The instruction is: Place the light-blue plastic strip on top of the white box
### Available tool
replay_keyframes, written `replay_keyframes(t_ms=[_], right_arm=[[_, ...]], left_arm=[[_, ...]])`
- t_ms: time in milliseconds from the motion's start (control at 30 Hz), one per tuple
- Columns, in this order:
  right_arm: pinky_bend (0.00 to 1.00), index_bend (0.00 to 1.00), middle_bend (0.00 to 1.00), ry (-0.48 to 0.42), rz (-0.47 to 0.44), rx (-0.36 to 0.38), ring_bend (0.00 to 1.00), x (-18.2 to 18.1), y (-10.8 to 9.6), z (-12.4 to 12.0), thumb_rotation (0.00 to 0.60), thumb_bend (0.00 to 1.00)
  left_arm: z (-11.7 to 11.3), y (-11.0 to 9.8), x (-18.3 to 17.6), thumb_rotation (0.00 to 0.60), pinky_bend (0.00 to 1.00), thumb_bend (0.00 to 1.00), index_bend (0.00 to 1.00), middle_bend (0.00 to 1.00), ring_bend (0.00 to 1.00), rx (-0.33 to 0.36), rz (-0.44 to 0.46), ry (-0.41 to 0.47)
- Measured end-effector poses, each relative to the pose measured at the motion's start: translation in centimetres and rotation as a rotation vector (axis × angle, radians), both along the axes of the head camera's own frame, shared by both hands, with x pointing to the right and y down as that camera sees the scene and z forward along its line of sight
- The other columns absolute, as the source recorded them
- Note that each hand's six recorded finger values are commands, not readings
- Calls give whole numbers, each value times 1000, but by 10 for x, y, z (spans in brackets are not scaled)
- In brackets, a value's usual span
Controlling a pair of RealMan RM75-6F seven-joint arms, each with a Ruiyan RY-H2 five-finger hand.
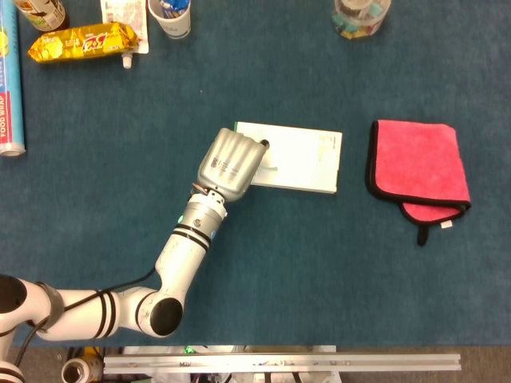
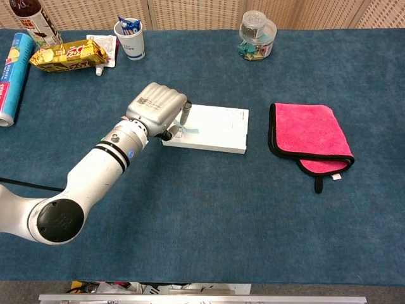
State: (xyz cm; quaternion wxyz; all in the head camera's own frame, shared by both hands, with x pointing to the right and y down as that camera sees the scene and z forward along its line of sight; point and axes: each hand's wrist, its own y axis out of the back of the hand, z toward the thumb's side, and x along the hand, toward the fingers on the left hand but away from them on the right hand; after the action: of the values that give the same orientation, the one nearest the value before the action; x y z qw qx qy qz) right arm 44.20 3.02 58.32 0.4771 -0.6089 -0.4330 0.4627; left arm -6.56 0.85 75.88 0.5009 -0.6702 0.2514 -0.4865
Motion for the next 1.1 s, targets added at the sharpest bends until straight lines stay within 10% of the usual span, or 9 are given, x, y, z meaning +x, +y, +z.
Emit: replay_keyframes(t_ms=[267,500,1100], right_arm=[[537,387,421,0,4,3,424,1,1,-1,600,164],[537,387,421,-1,7,4,424,2,2,-1,600,164],[537,387,421,-6,23,4,424,9,4,-1,600,164]], left_arm=[[-9,-2,2,584,982,396,456,1000,997,4,3,34],[-11,0,5,326,981,496,424,1000,996,-24,18,26],[-4,9,15,281,981,513,424,1000,997,-61,43,-26]])
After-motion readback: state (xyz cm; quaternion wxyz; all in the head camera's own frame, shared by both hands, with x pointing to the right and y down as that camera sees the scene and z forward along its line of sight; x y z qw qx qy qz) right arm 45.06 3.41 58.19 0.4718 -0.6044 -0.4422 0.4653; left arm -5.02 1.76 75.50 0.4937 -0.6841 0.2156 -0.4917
